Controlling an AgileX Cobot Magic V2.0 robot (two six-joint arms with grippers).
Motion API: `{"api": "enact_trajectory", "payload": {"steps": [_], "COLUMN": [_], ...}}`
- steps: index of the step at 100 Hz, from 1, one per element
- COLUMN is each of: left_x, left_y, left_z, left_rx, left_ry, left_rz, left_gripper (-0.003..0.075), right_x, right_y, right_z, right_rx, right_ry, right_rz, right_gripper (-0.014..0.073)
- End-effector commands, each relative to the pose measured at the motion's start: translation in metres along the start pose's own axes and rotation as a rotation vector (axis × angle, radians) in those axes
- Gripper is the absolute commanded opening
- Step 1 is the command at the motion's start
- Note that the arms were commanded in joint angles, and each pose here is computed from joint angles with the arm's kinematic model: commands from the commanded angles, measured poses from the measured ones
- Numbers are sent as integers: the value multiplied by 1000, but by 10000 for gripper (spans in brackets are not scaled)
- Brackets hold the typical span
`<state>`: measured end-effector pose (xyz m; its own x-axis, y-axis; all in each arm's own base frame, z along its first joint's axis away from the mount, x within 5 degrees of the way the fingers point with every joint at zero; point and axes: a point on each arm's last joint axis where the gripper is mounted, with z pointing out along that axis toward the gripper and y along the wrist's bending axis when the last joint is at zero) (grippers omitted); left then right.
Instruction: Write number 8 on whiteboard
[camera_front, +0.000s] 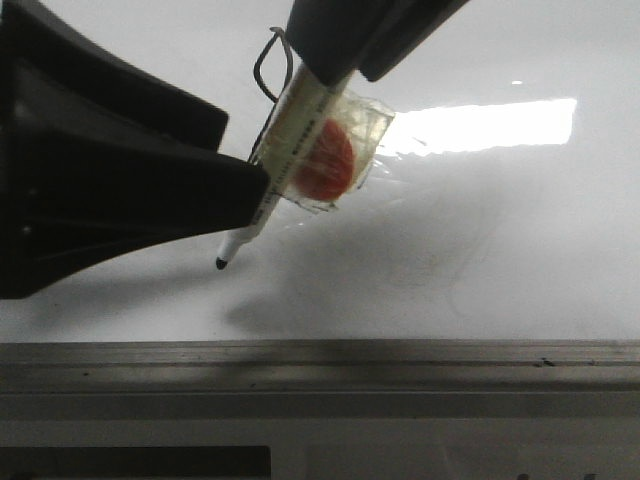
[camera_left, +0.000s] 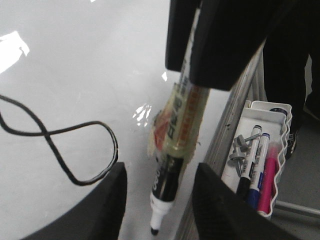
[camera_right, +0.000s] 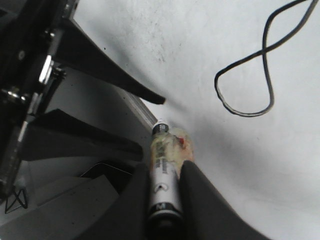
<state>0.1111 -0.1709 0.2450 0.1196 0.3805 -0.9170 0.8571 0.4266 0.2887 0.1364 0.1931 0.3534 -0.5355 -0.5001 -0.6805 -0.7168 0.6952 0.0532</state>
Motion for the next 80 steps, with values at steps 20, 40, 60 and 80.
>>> {"api": "enact_trajectory", "payload": {"steps": [20, 40, 60, 80], "left_x": [-15, -13, -13, -13], "left_y": [4, 4, 4, 4], "left_z": [12, 12, 12, 12], "left_rx": [-18, -15, -15, -15], "left_ry": [-101, -83, -81, -81], "left_rz": [-1, -3, -3, -3], "left_gripper": [281, 169, -20, -20], "right_x": [-12, -11, -9, -6], "right_y": [3, 3, 4, 3], "right_z": [-20, -28, -30, -30], "right_rx": [-59, -71, -80, -72], "right_ry": [-124, -149, -132, -104], "right_rz": [82, 108, 119, 119], "right_gripper": [-53, -53, -53, -36]}}
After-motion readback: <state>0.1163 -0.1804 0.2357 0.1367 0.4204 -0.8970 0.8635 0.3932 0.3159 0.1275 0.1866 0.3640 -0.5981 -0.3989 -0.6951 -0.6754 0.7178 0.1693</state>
